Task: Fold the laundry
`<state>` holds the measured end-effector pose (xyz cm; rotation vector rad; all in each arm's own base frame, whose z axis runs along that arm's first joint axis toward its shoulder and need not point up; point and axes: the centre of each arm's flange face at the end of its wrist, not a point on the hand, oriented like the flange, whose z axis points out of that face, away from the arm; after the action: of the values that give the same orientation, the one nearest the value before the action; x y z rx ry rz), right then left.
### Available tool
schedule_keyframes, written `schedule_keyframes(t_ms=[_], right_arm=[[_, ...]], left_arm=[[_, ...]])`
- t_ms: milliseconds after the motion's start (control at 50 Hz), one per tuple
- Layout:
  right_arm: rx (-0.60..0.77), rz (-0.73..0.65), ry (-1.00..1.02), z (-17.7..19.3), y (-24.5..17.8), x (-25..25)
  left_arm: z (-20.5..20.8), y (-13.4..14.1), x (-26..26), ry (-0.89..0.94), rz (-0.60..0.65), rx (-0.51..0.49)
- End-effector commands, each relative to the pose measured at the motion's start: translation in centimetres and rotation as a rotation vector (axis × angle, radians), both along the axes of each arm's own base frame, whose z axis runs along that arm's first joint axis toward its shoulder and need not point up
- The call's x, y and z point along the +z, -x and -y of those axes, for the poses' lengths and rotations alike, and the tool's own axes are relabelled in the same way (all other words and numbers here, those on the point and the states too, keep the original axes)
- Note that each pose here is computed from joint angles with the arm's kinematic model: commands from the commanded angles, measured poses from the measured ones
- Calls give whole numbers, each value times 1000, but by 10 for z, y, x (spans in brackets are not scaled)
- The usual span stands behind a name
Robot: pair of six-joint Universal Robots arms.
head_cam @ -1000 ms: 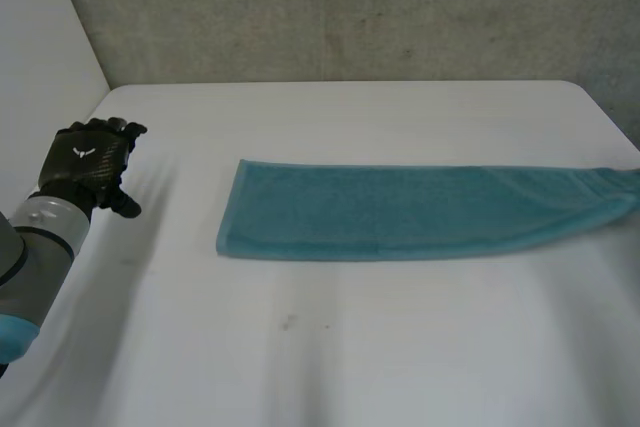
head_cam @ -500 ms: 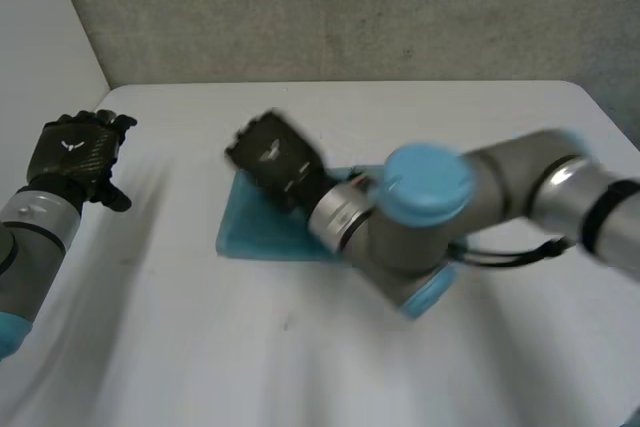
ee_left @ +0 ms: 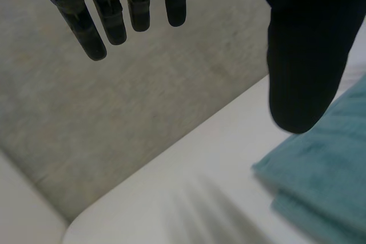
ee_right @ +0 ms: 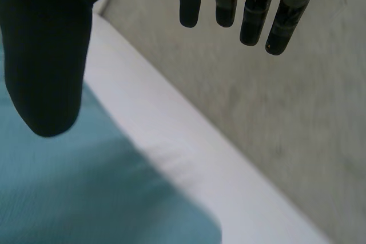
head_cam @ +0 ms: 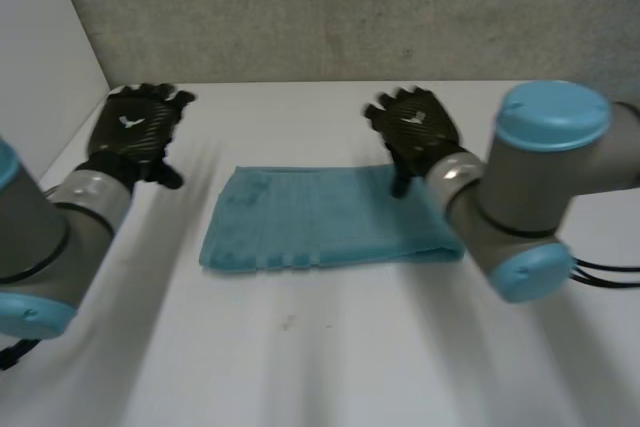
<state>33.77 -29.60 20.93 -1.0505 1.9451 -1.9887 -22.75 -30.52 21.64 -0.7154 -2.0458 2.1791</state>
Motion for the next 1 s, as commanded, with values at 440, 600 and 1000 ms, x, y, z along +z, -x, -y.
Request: schedule_keyframes(t_ms=[440, 600, 1000], right_arm=[[-248, -39, -166, 51, 99, -56], [4, -62, 72, 13, -1, 15], [334, -137, 57, -81, -90, -20]], left_arm=[[-15, 44, -19, -212, -41, -61], [-23, 14, 0, -181, -57, 19], [-13, -6, 25, -110, -110, 89]])
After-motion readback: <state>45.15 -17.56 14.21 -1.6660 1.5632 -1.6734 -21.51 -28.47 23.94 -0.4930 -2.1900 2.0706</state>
